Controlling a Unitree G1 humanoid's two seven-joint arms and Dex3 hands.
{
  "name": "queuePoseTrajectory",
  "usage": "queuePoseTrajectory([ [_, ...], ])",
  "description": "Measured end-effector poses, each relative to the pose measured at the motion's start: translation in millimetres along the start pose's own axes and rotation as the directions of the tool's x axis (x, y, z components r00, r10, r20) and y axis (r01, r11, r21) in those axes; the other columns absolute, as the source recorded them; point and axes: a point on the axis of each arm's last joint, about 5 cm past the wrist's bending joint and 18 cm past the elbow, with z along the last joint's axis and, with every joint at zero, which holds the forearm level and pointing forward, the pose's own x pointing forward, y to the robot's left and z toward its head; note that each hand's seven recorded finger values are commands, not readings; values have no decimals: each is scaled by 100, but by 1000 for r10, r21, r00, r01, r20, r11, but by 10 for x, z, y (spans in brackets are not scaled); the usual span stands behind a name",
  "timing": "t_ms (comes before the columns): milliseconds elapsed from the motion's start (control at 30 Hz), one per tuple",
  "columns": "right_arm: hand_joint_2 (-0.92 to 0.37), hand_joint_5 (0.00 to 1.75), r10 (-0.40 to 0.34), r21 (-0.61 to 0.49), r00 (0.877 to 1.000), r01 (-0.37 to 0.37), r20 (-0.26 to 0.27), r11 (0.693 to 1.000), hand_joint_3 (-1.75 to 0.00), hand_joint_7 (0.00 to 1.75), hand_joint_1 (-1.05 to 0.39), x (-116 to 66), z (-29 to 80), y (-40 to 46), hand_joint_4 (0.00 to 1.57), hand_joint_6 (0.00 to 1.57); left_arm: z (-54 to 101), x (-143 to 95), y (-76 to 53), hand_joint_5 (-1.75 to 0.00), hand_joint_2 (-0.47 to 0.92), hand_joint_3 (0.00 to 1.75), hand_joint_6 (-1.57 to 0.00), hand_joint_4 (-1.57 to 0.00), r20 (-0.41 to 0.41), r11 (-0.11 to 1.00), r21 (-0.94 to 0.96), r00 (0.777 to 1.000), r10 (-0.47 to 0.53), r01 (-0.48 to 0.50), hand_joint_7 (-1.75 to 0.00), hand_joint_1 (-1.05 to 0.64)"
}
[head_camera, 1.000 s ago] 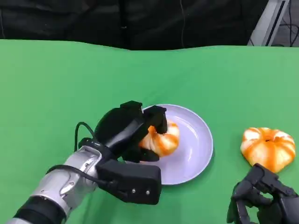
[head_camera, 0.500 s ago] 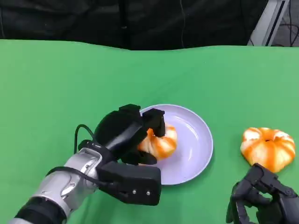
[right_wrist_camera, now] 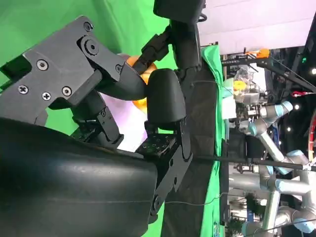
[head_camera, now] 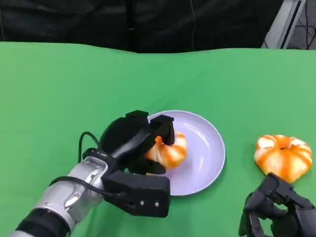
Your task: Grasp the bread from the table and place it into the plate.
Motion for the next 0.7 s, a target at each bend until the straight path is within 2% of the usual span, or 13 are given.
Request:
queuePoseTrajectory([
  [700, -46, 175, -2, 2, 1000, 2, -8, 1000, -137, 158, -13, 0, -2, 1, 84, 77, -28, -19, -38, -175, 92, 17, -54, -57, -20, 1000, -16, 1000, -22, 21, -171, -8],
])
